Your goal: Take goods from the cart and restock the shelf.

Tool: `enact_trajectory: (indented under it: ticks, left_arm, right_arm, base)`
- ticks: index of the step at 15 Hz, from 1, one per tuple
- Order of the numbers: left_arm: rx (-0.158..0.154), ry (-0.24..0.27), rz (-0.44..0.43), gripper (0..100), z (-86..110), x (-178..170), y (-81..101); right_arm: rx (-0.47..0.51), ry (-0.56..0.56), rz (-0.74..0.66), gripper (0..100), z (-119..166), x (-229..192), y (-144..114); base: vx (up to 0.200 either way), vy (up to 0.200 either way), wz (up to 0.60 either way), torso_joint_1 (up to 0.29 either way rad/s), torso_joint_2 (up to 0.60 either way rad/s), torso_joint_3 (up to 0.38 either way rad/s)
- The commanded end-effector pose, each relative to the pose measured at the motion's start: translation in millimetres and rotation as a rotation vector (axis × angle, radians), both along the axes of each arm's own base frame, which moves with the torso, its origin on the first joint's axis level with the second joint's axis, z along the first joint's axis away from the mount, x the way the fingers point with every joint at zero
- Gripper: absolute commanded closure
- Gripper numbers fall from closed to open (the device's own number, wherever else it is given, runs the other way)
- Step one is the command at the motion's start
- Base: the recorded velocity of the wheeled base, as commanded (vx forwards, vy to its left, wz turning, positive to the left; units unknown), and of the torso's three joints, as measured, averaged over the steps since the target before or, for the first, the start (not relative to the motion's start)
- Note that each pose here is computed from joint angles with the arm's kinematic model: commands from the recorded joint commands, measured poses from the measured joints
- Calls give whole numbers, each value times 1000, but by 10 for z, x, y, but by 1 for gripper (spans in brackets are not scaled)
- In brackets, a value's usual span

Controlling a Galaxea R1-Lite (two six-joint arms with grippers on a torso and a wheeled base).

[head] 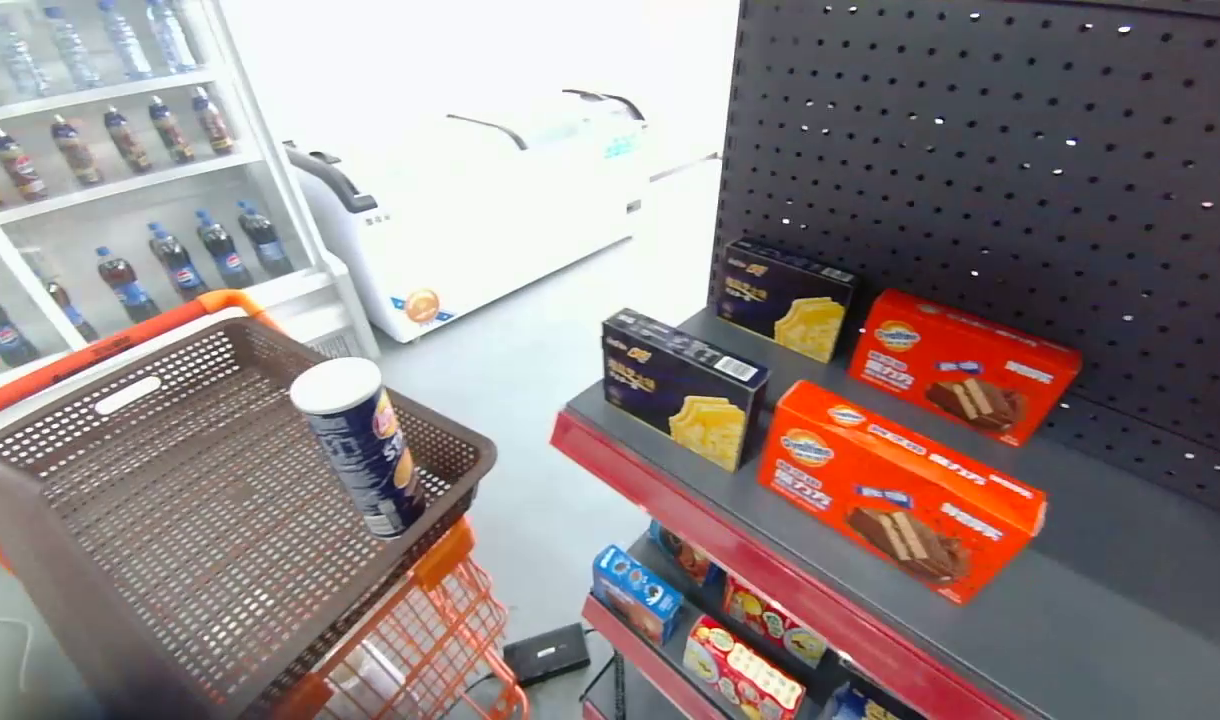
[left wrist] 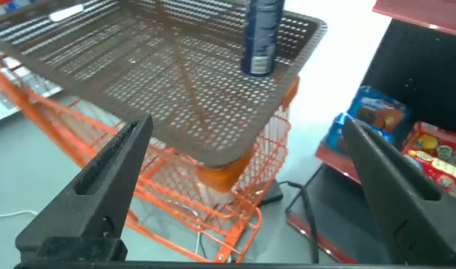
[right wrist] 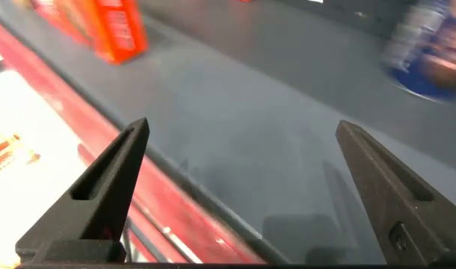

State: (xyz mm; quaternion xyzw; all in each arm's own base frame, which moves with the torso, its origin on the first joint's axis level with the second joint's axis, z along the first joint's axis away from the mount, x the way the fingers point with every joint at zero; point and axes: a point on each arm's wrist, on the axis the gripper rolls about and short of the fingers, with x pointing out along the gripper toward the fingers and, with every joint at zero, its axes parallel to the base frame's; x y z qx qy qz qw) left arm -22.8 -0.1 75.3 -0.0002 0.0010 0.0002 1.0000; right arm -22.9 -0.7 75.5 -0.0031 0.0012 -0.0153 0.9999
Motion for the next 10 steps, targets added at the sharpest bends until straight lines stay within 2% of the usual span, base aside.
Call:
enact_trajectory:
  ticks: [1,8,9,10]
  left_arm:
    - [0,3,0,0,-1,1,0]
    - [10,-8,-5,0,16,-4,-1]
    - [55,-66,-34,0,262,-62,-5]
    - [91,-25,-70,0,431,-35,-7]
  right_arm:
    - [-1,-1,0,0,1,-1,0]
    - [0,-1,-2,0,1,-1,0]
    - [0,1,-2,0,-4,1,0]
    - [0,-1,0,0,1,-1,0]
  base:
    - [0,0,0,0,0,0]
    - [0,0,0,0,0,0]
    - [0,0,0,0,0,0]
    - [0,0,0,0,0,0]
